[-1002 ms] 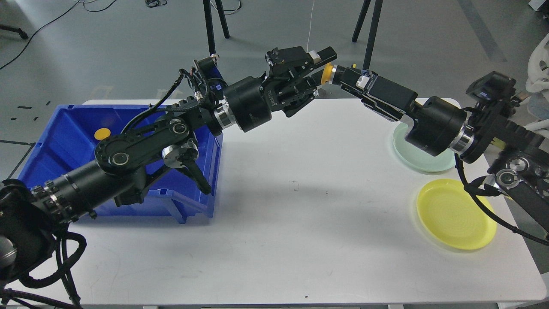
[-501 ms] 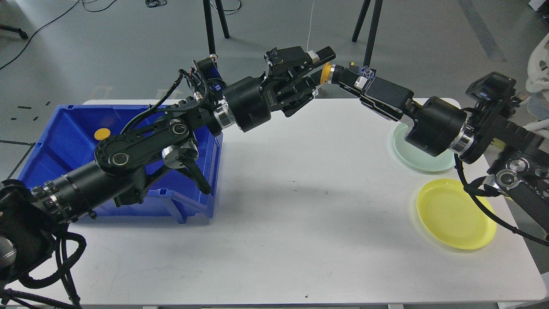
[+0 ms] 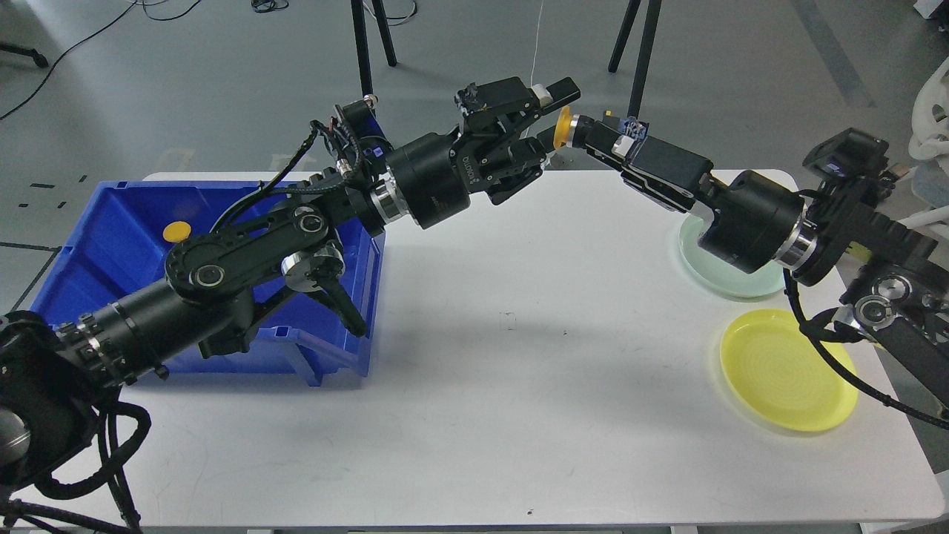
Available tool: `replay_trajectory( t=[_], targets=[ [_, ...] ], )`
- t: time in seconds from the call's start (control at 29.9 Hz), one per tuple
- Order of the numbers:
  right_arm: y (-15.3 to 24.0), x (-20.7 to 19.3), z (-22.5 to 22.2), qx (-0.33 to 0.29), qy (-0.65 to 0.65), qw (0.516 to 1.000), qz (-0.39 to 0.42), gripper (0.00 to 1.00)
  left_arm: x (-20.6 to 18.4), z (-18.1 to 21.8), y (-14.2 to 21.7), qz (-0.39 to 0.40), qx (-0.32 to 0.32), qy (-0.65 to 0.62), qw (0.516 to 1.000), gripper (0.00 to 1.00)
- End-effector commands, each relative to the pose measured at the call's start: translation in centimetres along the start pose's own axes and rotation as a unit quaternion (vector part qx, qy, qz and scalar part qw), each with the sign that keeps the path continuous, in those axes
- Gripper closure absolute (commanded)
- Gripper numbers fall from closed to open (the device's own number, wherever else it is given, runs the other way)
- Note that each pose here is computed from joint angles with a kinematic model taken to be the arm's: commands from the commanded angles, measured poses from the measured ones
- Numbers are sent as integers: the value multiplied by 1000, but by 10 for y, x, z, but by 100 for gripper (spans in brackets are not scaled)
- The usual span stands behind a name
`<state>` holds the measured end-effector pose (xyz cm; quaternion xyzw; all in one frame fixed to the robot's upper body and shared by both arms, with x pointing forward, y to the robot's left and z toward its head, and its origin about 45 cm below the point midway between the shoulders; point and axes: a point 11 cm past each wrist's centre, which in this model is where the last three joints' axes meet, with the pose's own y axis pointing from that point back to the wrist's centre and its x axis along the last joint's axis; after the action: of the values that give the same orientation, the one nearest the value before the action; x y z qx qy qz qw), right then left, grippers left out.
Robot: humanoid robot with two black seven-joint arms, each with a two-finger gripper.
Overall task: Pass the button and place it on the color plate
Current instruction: 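Open the left gripper and pull the right gripper away with the button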
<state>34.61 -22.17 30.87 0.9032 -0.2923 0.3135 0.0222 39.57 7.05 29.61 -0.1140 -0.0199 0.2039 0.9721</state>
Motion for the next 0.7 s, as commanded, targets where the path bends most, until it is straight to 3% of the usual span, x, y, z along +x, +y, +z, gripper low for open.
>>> replay_trajectory(
  t=[0.0,0.43,0.67],
  targets=[
    [-1,-1,0,2,-1,1000,1,90,2,1,1,7,-5,3,1000,28],
    [4,1,0,1,-4,1000,13,92,3,1,2,9,-6,3,1000,22],
    [25,28,-3,3,-1,997,77,93,3,1,1,9,-7,3,1000,22]
  ],
)
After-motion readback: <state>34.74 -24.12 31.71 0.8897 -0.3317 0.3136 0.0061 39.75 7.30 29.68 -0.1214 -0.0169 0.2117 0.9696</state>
